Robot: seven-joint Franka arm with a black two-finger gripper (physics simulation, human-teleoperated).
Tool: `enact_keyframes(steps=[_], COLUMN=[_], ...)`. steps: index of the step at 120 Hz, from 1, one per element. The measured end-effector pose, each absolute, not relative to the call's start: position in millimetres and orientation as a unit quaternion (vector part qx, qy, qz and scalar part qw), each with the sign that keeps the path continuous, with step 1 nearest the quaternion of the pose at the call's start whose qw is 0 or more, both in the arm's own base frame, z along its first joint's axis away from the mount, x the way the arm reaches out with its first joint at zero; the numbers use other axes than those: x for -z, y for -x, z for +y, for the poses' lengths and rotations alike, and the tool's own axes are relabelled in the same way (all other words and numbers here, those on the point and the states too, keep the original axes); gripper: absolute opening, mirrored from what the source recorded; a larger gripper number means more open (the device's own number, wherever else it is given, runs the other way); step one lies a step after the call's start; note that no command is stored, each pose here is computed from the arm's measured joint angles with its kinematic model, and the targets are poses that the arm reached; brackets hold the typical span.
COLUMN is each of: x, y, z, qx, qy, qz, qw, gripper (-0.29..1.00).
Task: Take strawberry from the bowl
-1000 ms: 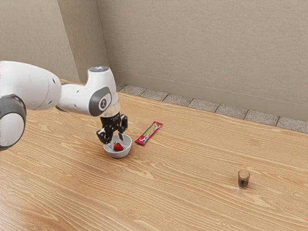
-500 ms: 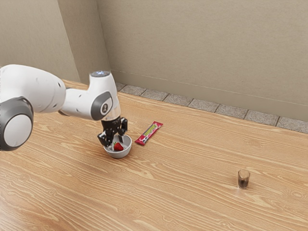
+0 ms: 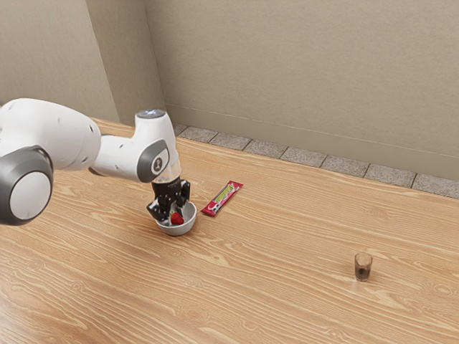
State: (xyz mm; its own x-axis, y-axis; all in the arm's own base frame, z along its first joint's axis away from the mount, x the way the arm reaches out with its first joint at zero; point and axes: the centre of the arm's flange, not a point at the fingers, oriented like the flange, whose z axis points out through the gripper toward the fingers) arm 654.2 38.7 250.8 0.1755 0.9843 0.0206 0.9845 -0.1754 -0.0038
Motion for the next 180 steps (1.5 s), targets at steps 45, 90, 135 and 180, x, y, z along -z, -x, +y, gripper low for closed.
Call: enact_keyframes(steps=[45,90,135,180], x=[-253,-332,-355,-320], y=[-655,-656,-659,-653], z=[37,19,-129,-247], qx=[0.008,0.035,0.032,0.030], qy=[0.765,0.770,0.835,0.878], qz=[-0.644,-0.636,-0.549,-0.478], qw=[0.009,-0.021,-0.023,-0.009], gripper=[0.09,0.01,-0.07,-0.08])
